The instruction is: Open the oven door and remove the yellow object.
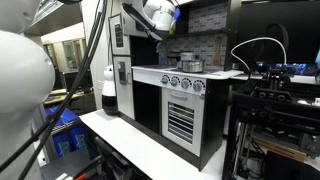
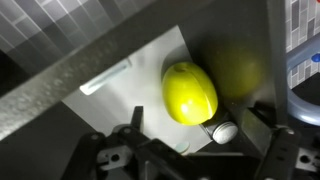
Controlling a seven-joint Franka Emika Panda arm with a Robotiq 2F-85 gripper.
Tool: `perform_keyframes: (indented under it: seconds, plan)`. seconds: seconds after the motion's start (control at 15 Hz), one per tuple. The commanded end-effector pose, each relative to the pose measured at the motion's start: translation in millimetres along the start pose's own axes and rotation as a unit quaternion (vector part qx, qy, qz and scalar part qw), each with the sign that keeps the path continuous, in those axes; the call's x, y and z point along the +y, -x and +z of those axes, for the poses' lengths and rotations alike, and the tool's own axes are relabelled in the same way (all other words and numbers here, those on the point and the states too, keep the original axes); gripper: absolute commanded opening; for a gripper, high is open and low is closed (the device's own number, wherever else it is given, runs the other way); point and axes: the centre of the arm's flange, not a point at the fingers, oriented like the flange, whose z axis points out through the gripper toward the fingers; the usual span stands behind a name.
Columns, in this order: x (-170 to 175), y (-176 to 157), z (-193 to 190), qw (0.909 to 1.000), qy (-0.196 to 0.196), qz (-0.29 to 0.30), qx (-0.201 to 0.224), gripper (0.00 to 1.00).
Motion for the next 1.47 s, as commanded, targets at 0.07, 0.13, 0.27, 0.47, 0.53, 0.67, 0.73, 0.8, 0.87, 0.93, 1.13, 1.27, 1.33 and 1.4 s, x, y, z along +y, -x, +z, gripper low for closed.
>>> perform_keyframes:
  seconds: [0.07, 0.13, 0.27, 0.47, 0.53, 0.67, 0.73, 0.8, 0.87, 0.93, 1.13, 1.27, 1.33, 1.4]
  plan:
    - [0, 0, 0, 1.0000, 0.000, 0.000, 0.000, 1.00]
    - [0, 0, 0, 1.0000, 0.000, 0.000, 0.000, 1.00]
    - [0, 0, 0, 1.0000, 0.000, 0.000, 0.000, 1.00]
    - [0, 0, 0, 1.0000, 0.000, 0.000, 0.000, 1.00]
    - [0, 0, 0, 1.0000, 0.000, 0.000, 0.000, 1.00]
    - [0, 0, 0, 1.0000, 0.000, 0.000, 0.000, 1.00]
    - [0, 0, 0, 1.0000, 0.000, 0.000, 0.000, 1.00]
    - [0, 0, 0, 1.0000, 0.000, 0.000, 0.000, 1.00]
    - [0, 0, 0, 1.0000, 0.000, 0.000, 0.000, 1.00]
    - [6, -5, 2, 0.9999, -0.008, -0.007, -0.002, 1.00]
    - [14, -17, 7, 0.9997, -0.022, -0.014, 0.003, 1.00]
    - [13, -22, 7, 0.9992, -0.032, -0.021, 0.009, 1.00]
    - [12, -24, 7, 0.9991, -0.034, -0.025, 0.010, 1.00]
    - [12, -26, 7, 0.9989, -0.036, -0.029, 0.012, 1.00]
